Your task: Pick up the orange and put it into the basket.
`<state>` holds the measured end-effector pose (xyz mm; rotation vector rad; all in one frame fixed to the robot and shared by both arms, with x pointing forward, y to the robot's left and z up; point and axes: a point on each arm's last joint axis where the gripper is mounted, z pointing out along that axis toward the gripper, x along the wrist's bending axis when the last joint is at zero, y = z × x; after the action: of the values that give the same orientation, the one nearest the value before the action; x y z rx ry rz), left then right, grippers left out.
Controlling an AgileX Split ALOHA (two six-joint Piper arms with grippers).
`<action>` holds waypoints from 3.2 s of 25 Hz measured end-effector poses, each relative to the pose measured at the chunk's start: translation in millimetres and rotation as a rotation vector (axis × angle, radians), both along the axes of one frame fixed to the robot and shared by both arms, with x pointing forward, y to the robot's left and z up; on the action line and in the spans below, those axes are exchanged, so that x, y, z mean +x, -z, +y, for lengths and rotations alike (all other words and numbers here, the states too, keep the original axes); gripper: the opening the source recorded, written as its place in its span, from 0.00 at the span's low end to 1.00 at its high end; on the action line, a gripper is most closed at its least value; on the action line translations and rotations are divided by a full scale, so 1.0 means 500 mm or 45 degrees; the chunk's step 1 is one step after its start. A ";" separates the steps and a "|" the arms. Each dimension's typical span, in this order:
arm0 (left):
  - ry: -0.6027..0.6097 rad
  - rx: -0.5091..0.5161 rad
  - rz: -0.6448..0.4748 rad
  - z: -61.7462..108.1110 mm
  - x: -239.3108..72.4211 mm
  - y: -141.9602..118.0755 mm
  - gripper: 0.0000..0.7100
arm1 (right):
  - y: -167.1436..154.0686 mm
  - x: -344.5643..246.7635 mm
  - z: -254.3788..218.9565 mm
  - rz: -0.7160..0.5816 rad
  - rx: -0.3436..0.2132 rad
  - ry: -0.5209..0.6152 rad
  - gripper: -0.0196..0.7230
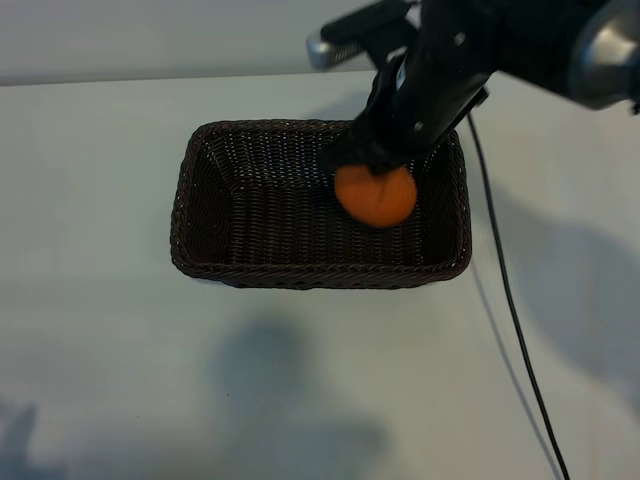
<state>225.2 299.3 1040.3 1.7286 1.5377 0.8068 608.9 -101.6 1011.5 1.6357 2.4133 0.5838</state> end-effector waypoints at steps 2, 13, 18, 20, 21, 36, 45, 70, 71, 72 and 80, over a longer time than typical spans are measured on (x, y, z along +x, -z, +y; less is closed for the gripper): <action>0.000 0.000 0.000 0.000 0.000 0.000 0.68 | 0.032 0.007 0.005 0.045 -0.013 -0.006 0.17; 0.000 0.000 0.000 0.000 0.000 0.000 0.68 | 0.105 0.020 0.014 0.139 -0.051 -0.007 0.17; 0.000 0.000 0.000 0.000 0.000 0.000 0.68 | 0.105 0.018 0.016 0.155 -0.031 0.003 0.46; -0.001 -0.001 0.000 0.000 0.000 0.000 0.68 | 0.104 0.016 0.017 0.170 -0.022 0.007 0.67; -0.001 -0.001 0.000 0.000 0.000 0.000 0.68 | 0.101 0.014 0.017 0.174 -0.019 0.007 0.79; -0.002 -0.003 0.000 0.000 0.000 0.000 0.68 | -0.064 0.028 0.006 -0.017 -0.038 -0.002 0.86; -0.002 -0.003 0.000 0.000 0.000 0.000 0.68 | -0.086 0.069 -0.102 -0.004 -0.138 0.145 0.85; 0.000 0.000 0.000 0.000 0.000 0.000 0.68 | -0.162 0.078 -0.432 -0.035 -0.149 0.574 0.83; 0.000 0.000 0.000 0.000 0.000 0.000 0.68 | -0.176 0.070 -0.432 -0.047 -0.147 0.574 0.83; 0.000 0.000 0.000 0.000 0.000 0.000 0.68 | -0.189 0.062 -0.431 -0.059 -0.144 0.575 0.83; 0.000 0.000 0.000 0.000 0.000 0.000 0.68 | -0.288 -0.008 -0.429 -0.171 -0.125 0.582 0.83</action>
<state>225.2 299.3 1040.3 1.7287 1.5376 0.8069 605.0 -316.2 1155.7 1.9443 1.8523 0.4679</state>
